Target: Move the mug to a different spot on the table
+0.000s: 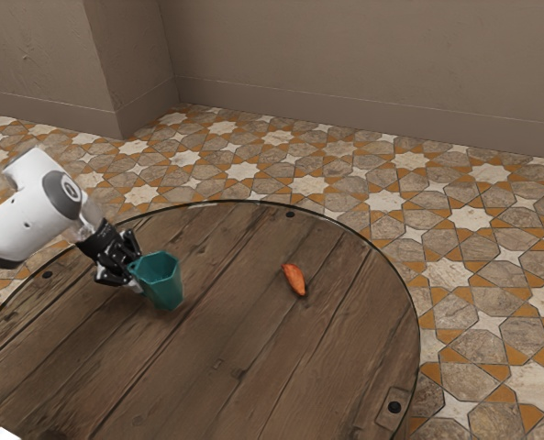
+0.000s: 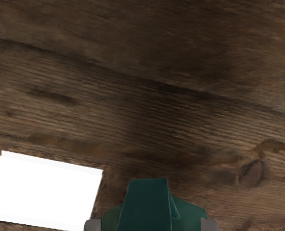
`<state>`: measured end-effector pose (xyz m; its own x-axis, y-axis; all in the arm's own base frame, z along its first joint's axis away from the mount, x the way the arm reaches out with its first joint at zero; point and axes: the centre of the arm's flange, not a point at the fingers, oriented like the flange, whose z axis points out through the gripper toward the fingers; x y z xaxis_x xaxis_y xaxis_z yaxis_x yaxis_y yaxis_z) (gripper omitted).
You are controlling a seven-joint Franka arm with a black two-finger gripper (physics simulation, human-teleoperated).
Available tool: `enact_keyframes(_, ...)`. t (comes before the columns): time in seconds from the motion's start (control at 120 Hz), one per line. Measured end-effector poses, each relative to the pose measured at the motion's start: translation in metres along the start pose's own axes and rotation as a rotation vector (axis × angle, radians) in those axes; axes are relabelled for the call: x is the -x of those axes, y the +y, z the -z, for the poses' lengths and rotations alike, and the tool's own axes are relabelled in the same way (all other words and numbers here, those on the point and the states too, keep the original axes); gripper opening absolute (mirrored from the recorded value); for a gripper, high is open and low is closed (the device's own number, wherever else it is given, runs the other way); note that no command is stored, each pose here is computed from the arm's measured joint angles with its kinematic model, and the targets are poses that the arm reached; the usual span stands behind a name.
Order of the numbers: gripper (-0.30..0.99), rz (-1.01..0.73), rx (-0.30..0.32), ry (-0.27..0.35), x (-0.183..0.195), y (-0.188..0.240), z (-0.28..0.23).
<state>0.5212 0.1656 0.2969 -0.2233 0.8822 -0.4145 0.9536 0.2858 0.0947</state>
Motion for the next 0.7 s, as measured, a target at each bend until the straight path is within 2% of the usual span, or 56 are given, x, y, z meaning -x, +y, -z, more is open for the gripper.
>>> enact_keyframes(0.192, 0.08, -0.045, -0.038, -0.033, 0.018, -0.025, -0.015)
enact_keyframes(0.342, 0.07, -0.068, -0.101, -0.051, 0.026, -0.050, -0.037)
enact_keyframes(0.642, 0.06, -0.059, -0.112, -0.062, 0.011, -0.069, -0.036)
enact_keyframes(0.7, 0.15, -0.056, -0.110, -0.060, 0.007, -0.069, -0.035)
